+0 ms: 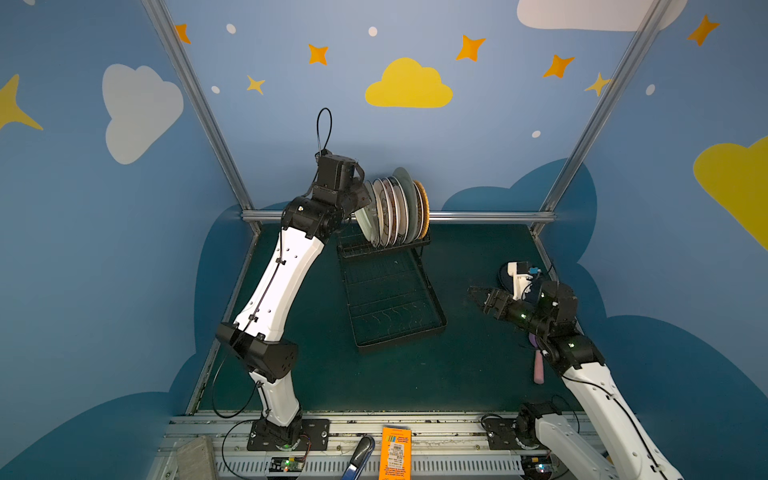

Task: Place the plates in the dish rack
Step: 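Lower the sunflower plate into the rack slot beside the standing plates with left gripper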

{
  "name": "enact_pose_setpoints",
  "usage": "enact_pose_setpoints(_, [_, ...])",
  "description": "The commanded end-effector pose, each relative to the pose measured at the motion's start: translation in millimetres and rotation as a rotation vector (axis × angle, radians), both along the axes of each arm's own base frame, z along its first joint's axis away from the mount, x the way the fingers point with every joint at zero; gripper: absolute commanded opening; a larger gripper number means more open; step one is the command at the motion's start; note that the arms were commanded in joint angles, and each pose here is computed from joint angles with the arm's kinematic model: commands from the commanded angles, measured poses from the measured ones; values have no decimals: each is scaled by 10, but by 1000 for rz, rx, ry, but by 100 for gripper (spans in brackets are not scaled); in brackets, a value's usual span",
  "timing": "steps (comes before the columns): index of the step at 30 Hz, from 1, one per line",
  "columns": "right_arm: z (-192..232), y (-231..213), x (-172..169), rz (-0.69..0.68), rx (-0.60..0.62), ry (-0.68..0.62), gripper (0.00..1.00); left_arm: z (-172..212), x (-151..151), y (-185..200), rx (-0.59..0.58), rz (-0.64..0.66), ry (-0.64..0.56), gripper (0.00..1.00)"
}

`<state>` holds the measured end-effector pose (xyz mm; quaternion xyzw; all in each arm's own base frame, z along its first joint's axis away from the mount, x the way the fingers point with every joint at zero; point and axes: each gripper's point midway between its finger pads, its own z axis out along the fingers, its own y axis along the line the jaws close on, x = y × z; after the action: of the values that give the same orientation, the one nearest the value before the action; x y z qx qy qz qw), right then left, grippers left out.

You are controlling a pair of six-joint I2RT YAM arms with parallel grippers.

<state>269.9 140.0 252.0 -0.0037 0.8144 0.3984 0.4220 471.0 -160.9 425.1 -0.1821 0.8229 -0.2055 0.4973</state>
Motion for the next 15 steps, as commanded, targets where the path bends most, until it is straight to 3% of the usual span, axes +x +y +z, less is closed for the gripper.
enact_pose_setpoints(1, [3, -13, -8, -3, -15, -25, 93, 382, 32, 5, -31, -3, -115, 4])
enact_pose_setpoints(15, [-37, -36, 4, -17, -23, -15, 93, 115, 180, -30, 30, -4, -52, 4])
